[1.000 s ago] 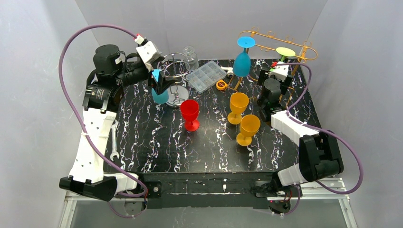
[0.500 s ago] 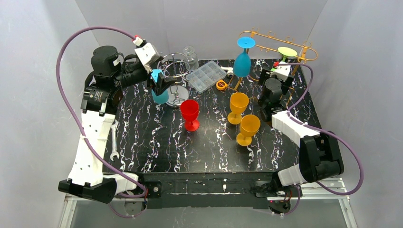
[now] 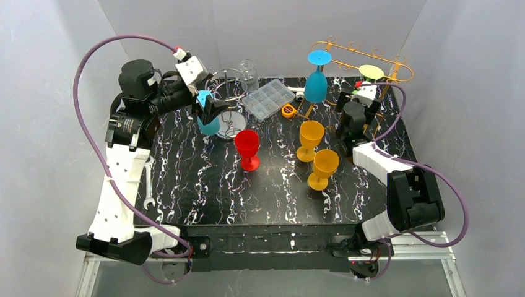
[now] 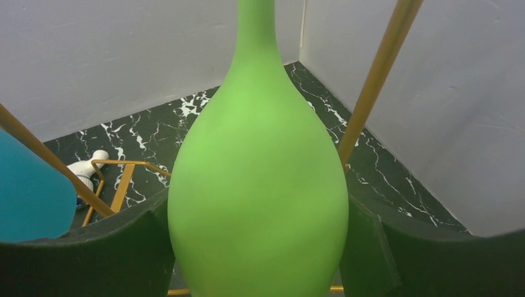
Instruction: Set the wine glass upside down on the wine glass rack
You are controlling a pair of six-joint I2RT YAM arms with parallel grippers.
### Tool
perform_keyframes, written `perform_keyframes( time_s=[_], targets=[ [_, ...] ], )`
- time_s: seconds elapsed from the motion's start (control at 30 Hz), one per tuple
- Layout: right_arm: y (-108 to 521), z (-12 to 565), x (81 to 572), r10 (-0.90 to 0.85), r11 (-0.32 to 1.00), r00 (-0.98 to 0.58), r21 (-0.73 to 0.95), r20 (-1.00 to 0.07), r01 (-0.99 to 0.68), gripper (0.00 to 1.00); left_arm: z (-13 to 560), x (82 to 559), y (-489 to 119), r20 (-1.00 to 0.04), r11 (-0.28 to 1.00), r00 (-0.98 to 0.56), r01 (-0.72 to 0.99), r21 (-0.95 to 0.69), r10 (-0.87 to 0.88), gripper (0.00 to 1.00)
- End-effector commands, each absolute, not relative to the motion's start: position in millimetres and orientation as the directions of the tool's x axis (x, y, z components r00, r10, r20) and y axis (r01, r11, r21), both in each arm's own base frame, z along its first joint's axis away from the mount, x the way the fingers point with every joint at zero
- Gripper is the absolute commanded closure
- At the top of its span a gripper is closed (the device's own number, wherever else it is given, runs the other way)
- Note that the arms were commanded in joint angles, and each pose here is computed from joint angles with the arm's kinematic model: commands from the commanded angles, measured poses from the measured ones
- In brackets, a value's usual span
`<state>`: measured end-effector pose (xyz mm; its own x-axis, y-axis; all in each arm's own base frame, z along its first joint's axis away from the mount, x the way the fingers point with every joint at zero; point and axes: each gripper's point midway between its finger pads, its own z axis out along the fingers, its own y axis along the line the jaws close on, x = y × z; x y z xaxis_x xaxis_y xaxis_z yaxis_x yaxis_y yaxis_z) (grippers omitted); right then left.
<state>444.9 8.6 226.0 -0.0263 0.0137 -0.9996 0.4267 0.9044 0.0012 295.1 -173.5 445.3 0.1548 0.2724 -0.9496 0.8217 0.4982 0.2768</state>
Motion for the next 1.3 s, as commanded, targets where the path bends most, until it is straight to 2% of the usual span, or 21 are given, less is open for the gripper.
perform_keyframes(
  time_s=[0.0, 0.17, 0.2, 0.23, 0.27, 0.57, 0.77, 1.03, 1.27],
  targets=[
    [9, 224, 449, 0.047, 0.902, -0.015, 0.036, -0.999, 0.43, 0.5, 448, 283, -173, -0.946, 0.487, 0.171, 0.824, 0.29, 0.274, 0.02],
    [8, 228, 446, 0.062, 0.898, -0.01, 0.051, -0.998, 0.436, 0.25, 448, 282, -173, -0.944, 0.482, 0.18, 0.824, 0.298, 0.276, 0.02],
    [9, 231, 446, 0.067, 0.9, -0.006, 0.057, -0.998, 0.432, 0.18, 448, 281, -174, -0.944, 0.48, 0.181, 0.825, 0.298, 0.275, 0.02],
    [10, 234, 445, 0.07, 0.902, -0.005, 0.061, -0.998, 0.427, 0.05, 448, 281, -174, -0.944, 0.478, 0.182, 0.826, 0.298, 0.274, 0.02],
    [10, 238, 443, 0.074, 0.902, -0.005, 0.065, -0.997, 0.426, 0.02, 449, 280, -174, -0.945, 0.476, 0.184, 0.827, 0.298, 0.272, 0.02],
    [30, 275, 407, 0.129, 0.936, -0.056, 0.103, -0.99, 0.337, 0.02, 450, 283, -176, -0.961, 0.495, 0.133, 0.835, 0.24, 0.242, 0.02],
    [65, 276, 353, 0.12, 0.964, -0.13, 0.084, -0.984, 0.254, 0.02, 454, 289, -176, -0.974, 0.533, 0.077, 0.827, 0.181, 0.211, 0.02],
    [179, 270, 259, -0.038, 0.999, -0.224, -0.028, -0.974, -0.045, 0.02, 449, 285, -176, -0.989, 0.58, -0.064, 0.814, 0.025, 0.133, 0.02],
    [278, 280, 241, -0.177, 0.932, -0.289, -0.065, -0.941, -0.356, 0.02, 426, 286, -157, -0.974, 0.706, -0.205, 0.703, -0.08, 0.094, 0.02]
  ],
)
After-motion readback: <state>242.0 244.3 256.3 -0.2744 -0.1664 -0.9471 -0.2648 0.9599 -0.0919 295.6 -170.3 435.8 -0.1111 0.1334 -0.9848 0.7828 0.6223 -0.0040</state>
